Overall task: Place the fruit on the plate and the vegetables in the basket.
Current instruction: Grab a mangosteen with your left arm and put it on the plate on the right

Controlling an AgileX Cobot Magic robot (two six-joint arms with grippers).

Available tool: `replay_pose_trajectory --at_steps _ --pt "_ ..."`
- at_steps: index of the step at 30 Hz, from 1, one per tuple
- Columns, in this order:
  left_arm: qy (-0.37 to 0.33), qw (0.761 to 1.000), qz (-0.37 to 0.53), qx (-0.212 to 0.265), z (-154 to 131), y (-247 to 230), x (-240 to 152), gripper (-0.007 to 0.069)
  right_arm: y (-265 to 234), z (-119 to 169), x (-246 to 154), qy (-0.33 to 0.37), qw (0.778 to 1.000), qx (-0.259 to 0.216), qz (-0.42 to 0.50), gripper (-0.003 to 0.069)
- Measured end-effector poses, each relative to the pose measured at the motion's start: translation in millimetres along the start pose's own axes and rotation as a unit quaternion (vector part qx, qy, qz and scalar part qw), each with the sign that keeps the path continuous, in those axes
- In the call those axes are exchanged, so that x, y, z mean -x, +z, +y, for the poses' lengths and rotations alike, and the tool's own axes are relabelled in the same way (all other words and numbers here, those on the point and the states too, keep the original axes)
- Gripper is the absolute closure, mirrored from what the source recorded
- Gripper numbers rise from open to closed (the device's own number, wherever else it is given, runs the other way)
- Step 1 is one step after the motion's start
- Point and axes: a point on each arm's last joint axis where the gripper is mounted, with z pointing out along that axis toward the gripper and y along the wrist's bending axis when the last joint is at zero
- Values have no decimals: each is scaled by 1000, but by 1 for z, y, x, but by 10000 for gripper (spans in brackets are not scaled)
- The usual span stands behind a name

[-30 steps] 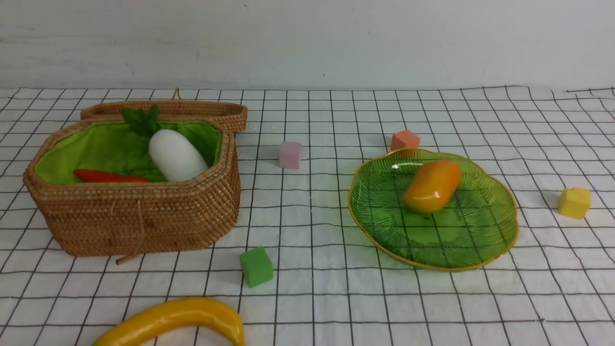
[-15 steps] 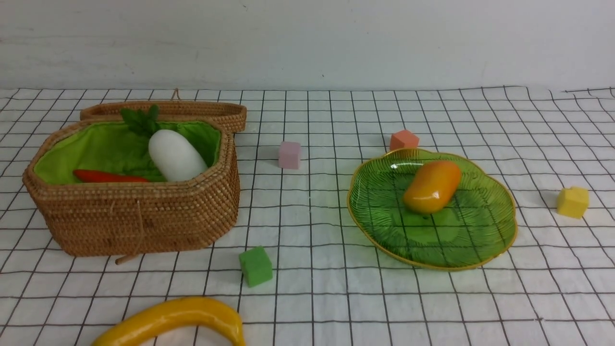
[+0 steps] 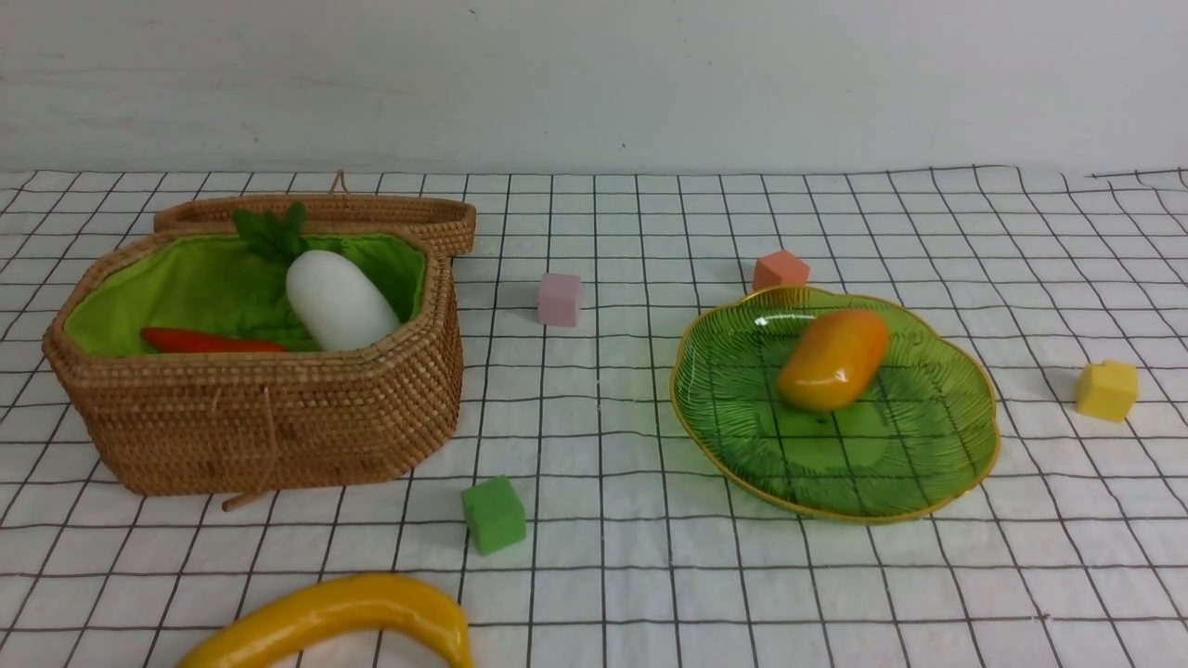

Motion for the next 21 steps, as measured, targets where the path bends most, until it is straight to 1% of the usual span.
replay_pose_trajectory --at_steps 10,14,16,18,19,20,21 --pt "0 1000 0 0 0 0 0 386 0 0 0 0 1000 0 -1 633" --pt "-2 1000 -25 -8 -1 0 4 386 0 0 0 1 1000 0 -1 629" --pt "-8 997 -74 -23 -4 -1 13 386 0 0 0 0 1000 0 -1 627" --pt "-24 989 -138 -44 -7 -4 25 386 0 0 0 0 1000 0 -1 624" --pt "-34 982 -176 -56 -9 -6 32 386 0 0 0 0 1000 0 -1 623" --pt "-38 979 -193 -60 -9 -7 35 386 0 0 0 0 1000 0 -1 623" --pt "-50 965 -246 -74 -11 -12 44 386 0 0 0 0 1000 0 -1 623"
